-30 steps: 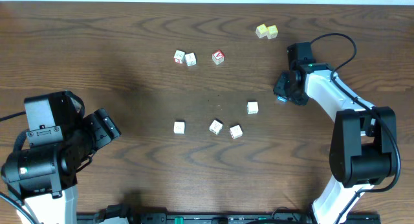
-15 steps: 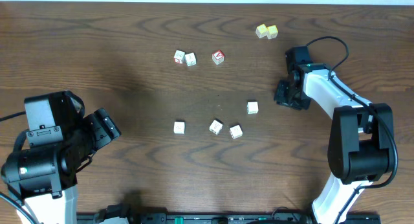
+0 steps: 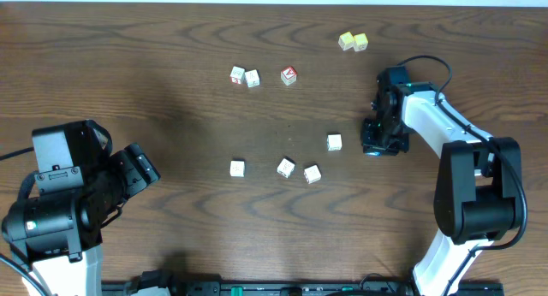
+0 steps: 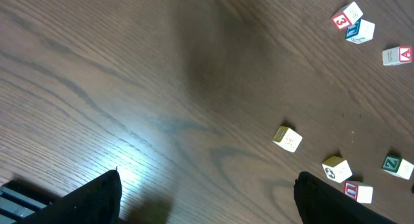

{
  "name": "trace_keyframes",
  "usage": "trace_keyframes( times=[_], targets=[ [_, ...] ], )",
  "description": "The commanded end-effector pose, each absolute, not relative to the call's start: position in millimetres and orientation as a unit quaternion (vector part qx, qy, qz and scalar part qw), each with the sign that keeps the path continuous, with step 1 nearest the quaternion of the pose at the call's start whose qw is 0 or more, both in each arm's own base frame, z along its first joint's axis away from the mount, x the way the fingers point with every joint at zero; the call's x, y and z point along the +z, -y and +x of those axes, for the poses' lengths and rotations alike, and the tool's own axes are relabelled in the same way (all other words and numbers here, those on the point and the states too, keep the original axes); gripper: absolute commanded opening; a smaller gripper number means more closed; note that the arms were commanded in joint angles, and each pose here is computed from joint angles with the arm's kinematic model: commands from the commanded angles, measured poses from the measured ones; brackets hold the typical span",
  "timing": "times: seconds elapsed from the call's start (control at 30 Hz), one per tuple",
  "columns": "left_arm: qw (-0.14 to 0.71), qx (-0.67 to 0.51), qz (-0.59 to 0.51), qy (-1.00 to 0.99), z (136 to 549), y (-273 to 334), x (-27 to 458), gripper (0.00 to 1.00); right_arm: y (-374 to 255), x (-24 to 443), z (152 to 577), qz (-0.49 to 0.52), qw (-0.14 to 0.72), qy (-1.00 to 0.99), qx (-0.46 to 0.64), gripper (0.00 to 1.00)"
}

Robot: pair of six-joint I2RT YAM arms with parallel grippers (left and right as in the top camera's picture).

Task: Lift 5 blocks
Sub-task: 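Lower the right gripper and close it on the 'K' block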

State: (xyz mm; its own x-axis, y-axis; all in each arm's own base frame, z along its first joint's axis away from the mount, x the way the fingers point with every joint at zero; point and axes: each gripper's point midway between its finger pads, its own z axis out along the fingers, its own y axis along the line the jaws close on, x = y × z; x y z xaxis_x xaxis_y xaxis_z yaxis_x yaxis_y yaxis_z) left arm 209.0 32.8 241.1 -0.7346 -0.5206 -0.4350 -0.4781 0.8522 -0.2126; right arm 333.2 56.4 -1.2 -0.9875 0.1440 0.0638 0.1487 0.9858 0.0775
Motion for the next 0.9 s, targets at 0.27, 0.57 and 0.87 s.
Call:
trace_keyframes(
  times=[0.27,0.57,0.87],
  targets=[
    [0.250,-0.037,-0.273,-0.928,208.8,-34.9,243.9,0.86,-83.2,-1.2,279.8,-0.048,0.136,0.988,-0.059,0.24],
    [0.250,-0.037,-0.273,-0.928,208.8,-34.9,243.9,0.86,-82.2,-0.2,275.8,-0.048,0.144,0.987,-0.057,0.29],
    [0.250,-0.037,-0.273,-0.928,208.8,-34.9,243.9,0.86,-75.3,2.3,283.8,-0.020,0.130,0.991,-0.039,0.49]
  ],
)
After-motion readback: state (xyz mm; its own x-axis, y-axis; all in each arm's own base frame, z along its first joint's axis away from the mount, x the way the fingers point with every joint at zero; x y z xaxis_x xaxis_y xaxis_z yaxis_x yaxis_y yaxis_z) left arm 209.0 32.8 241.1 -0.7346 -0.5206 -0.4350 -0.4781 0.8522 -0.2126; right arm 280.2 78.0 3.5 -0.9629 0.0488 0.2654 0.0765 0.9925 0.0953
